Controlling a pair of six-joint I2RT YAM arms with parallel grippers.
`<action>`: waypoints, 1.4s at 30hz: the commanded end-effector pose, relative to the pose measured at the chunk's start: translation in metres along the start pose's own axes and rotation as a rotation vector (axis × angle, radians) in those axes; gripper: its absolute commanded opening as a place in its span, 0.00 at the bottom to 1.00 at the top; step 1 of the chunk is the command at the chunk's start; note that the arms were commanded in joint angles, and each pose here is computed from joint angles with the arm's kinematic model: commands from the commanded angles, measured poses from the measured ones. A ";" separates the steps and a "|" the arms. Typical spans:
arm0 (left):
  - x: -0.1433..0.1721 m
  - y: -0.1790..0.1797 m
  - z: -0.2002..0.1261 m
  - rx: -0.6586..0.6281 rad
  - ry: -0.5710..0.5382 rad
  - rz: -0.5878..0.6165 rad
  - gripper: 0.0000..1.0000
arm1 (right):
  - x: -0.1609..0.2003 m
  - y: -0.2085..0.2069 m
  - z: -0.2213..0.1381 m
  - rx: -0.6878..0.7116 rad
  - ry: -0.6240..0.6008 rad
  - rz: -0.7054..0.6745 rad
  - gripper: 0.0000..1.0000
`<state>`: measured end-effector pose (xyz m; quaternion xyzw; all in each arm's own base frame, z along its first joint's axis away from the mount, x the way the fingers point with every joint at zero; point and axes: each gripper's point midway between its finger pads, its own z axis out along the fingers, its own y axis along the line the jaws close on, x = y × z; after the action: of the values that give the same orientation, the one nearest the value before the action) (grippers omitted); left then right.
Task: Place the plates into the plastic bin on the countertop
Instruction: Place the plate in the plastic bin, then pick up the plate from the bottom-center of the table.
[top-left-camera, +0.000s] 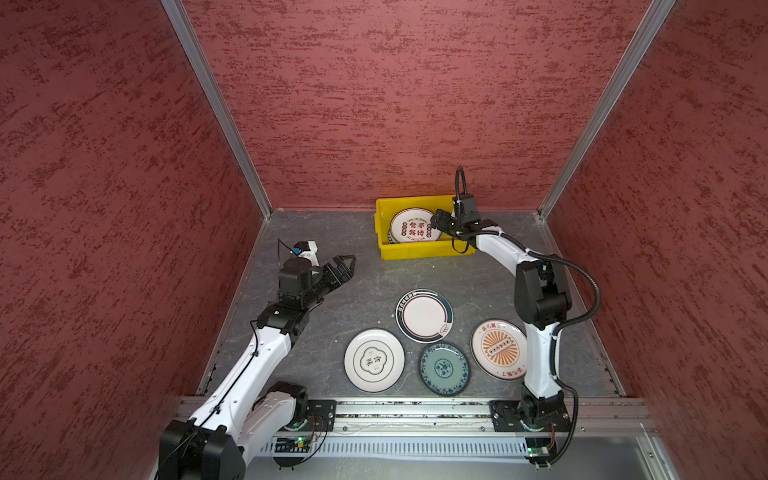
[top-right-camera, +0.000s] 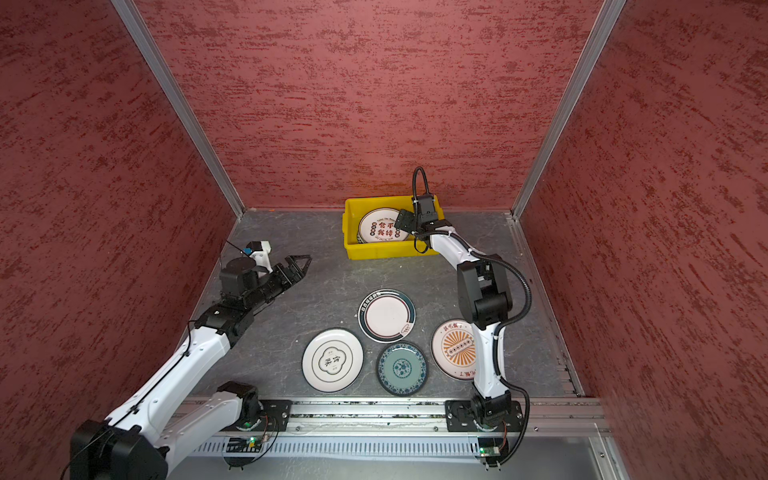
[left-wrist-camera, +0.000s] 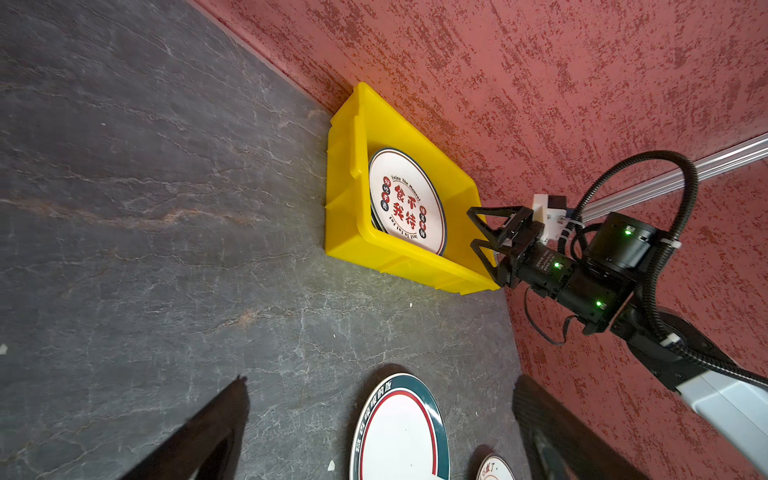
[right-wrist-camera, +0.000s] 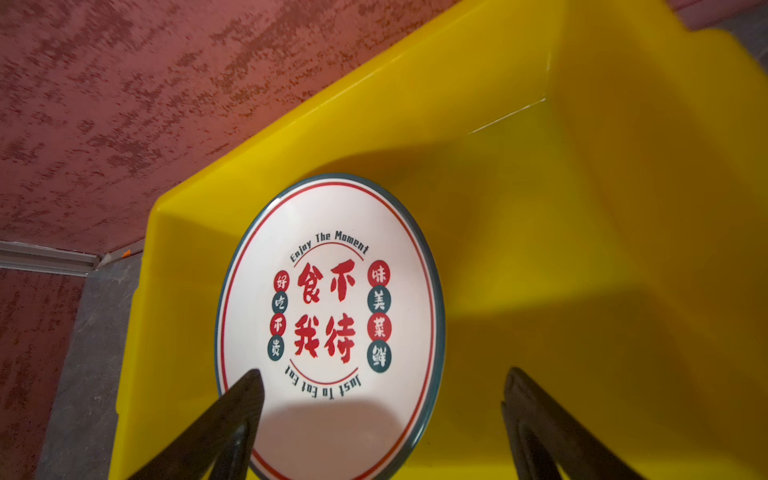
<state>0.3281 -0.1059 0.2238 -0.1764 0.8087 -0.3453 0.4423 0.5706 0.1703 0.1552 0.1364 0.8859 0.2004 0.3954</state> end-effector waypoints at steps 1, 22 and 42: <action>-0.002 0.006 -0.002 -0.022 -0.007 0.013 0.99 | -0.038 0.018 -0.048 -0.033 -0.131 -0.035 0.92; 0.016 0.030 0.026 -0.101 0.122 -0.047 0.99 | 0.043 -0.023 -0.185 -0.132 -0.131 -0.016 0.99; 0.026 0.024 0.052 -0.054 0.191 -0.121 0.99 | 0.116 -0.085 -0.205 0.009 -0.013 0.004 0.99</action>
<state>0.3525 -0.1198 0.1579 -0.2110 0.8521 -0.3502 0.3268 0.3343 0.0896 0.1657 0.1379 0.8868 0.1841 0.4009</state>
